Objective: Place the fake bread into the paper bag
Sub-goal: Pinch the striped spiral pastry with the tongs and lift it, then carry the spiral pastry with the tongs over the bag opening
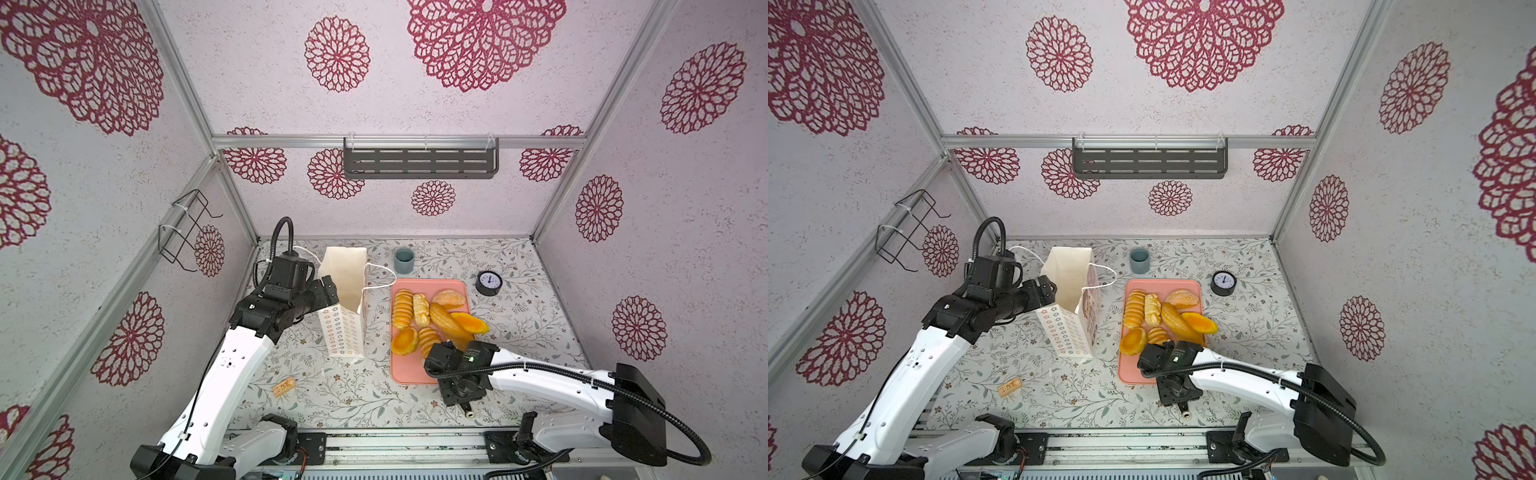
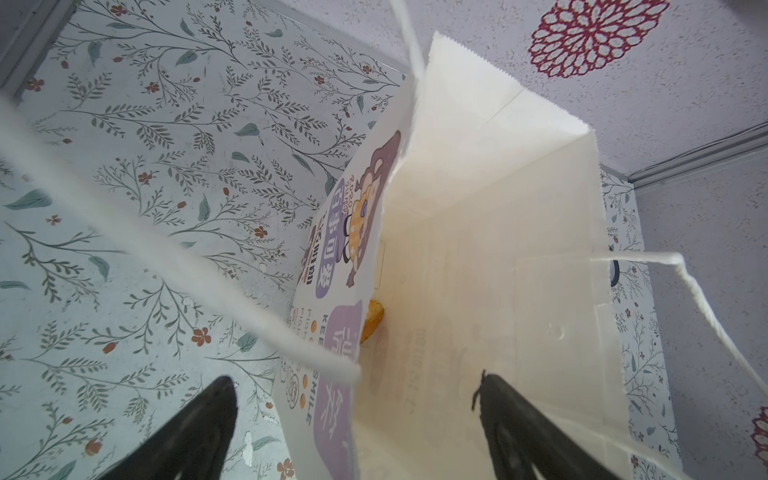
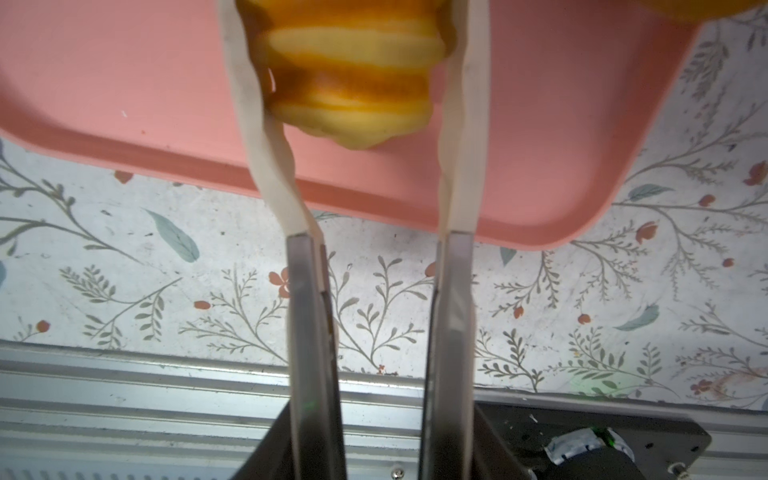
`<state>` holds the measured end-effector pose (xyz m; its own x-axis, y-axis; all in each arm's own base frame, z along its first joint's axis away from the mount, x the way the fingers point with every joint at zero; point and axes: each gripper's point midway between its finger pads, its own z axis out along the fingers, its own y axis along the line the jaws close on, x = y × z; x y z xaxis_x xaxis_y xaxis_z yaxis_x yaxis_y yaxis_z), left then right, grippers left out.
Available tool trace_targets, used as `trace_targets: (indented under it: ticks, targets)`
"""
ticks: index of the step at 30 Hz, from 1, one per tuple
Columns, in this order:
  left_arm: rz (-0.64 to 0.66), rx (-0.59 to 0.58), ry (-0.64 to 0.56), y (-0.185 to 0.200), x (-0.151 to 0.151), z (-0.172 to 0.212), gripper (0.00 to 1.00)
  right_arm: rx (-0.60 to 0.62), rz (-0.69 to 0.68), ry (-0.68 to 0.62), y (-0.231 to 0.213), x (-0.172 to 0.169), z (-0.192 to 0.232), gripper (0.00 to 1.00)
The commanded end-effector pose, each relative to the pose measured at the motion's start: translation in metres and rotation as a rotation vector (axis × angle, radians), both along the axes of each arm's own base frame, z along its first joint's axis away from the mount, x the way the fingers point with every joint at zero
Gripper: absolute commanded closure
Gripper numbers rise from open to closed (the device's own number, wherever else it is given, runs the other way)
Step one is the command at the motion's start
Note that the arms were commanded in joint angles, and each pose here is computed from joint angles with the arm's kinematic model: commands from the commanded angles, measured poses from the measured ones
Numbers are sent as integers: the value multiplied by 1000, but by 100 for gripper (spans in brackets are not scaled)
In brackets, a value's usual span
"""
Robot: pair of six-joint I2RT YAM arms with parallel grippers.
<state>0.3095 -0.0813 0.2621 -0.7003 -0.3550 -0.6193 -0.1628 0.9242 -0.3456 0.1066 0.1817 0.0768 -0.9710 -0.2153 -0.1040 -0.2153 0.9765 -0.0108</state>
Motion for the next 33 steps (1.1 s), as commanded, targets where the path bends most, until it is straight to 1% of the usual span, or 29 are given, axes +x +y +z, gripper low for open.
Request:
trace_targets:
  ticks: [1,5,10,13,15,19,23,27,31,33]
  targets:
    - [11,3,-26,3,4,7,6,33,-37,-63,-4,5,17,60]
    - [12,0,-30,3,6,11,8,89,-40,-84,-4,4,32,67]
    - [11,-6,-28,1,8,12,12,126,-45,-117,-12,3,49,71]
    - [11,-10,-28,0,9,13,17,129,-50,-136,-20,3,61,72]
    - [10,-14,-28,-1,10,13,21,152,-51,-160,-23,4,74,74]
    - [12,-15,-28,0,9,15,29,245,-53,-242,-20,12,112,74]
    - [15,-11,-26,1,7,17,36,242,-54,-329,-28,23,148,74]
    - [19,-9,-16,2,6,15,46,248,-39,-440,-30,41,193,76]
    - [20,-15,-7,1,6,11,55,303,21,-542,-11,64,242,76]
    - [22,-20,-2,0,6,9,60,321,81,-581,10,77,264,76]
